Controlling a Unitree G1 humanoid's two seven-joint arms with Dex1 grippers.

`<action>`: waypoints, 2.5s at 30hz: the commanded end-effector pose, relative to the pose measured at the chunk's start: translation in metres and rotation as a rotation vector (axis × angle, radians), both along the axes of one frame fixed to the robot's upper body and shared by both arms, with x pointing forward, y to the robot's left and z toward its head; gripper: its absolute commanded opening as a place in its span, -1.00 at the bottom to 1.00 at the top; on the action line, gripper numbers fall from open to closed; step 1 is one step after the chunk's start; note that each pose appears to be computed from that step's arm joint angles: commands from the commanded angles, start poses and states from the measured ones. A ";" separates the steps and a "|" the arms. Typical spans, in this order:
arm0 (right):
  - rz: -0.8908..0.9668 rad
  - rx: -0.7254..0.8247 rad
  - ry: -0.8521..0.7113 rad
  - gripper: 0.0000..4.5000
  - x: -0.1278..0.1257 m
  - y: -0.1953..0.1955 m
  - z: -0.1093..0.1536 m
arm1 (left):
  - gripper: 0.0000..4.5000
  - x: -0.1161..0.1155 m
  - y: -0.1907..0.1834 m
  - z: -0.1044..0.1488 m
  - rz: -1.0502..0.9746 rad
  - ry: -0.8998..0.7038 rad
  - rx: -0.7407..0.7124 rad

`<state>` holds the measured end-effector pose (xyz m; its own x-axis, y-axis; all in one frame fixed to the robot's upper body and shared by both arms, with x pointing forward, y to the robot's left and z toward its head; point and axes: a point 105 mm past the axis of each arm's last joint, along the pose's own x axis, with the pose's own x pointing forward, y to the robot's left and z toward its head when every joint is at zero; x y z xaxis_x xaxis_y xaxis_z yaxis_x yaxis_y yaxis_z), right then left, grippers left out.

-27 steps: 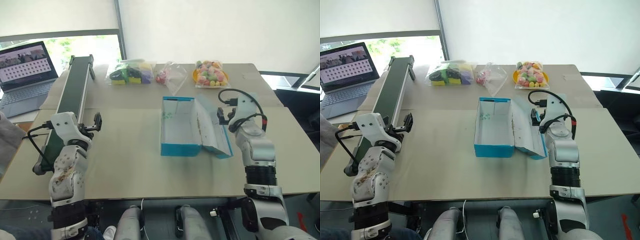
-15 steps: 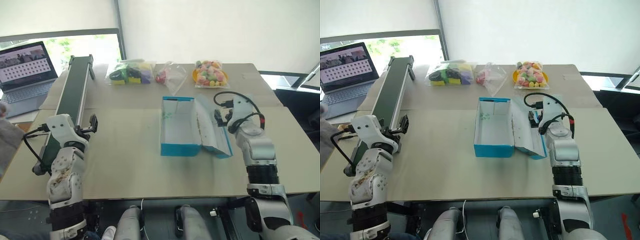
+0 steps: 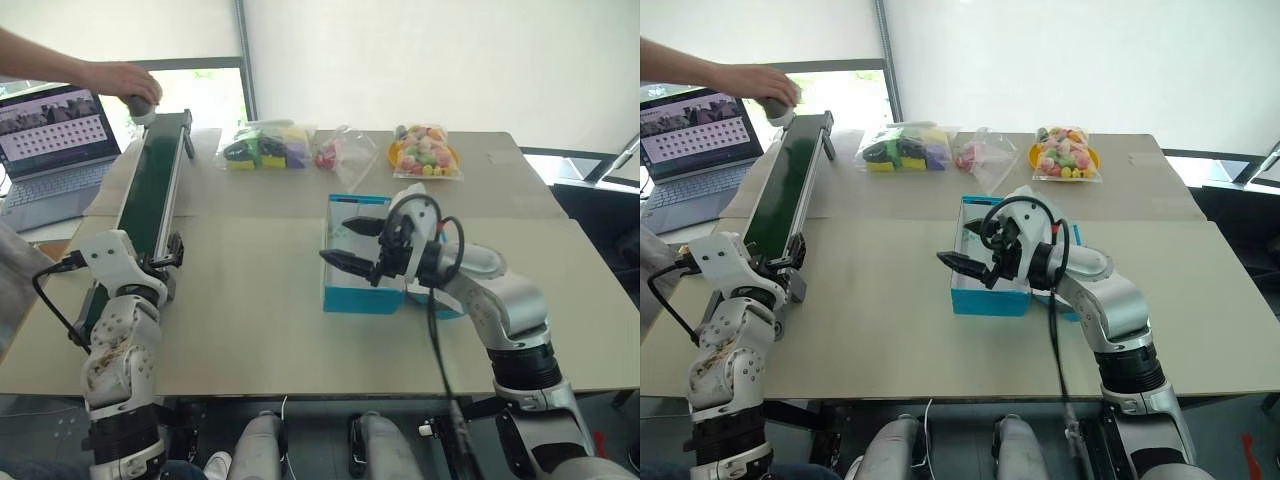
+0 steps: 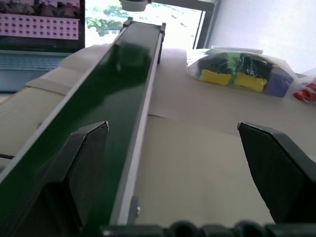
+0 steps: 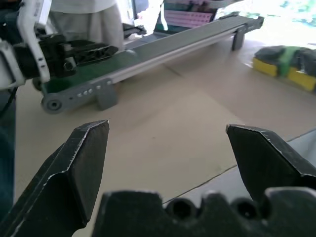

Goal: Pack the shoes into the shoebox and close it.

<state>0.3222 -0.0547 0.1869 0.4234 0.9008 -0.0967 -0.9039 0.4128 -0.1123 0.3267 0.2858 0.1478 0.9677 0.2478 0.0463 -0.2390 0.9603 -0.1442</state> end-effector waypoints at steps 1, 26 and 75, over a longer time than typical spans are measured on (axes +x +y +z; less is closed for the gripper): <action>0.066 -0.052 -0.075 0.97 -0.006 0.012 0.009 | 1.00 -0.006 0.016 -0.001 0.026 0.032 0.015; 0.004 0.035 -0.002 0.97 -0.014 0.026 0.006 | 1.00 0.002 0.035 -0.023 0.046 0.193 0.012; -0.056 0.092 -0.018 1.00 -0.008 0.024 0.017 | 0.37 0.007 0.027 -0.030 0.064 0.208 -0.086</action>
<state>0.3183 -0.0338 0.1786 0.4916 0.8668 -0.0841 -0.8708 0.4892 -0.0481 0.3291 0.3191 0.1127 0.9238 0.3308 -0.1929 -0.3585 0.9241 -0.1325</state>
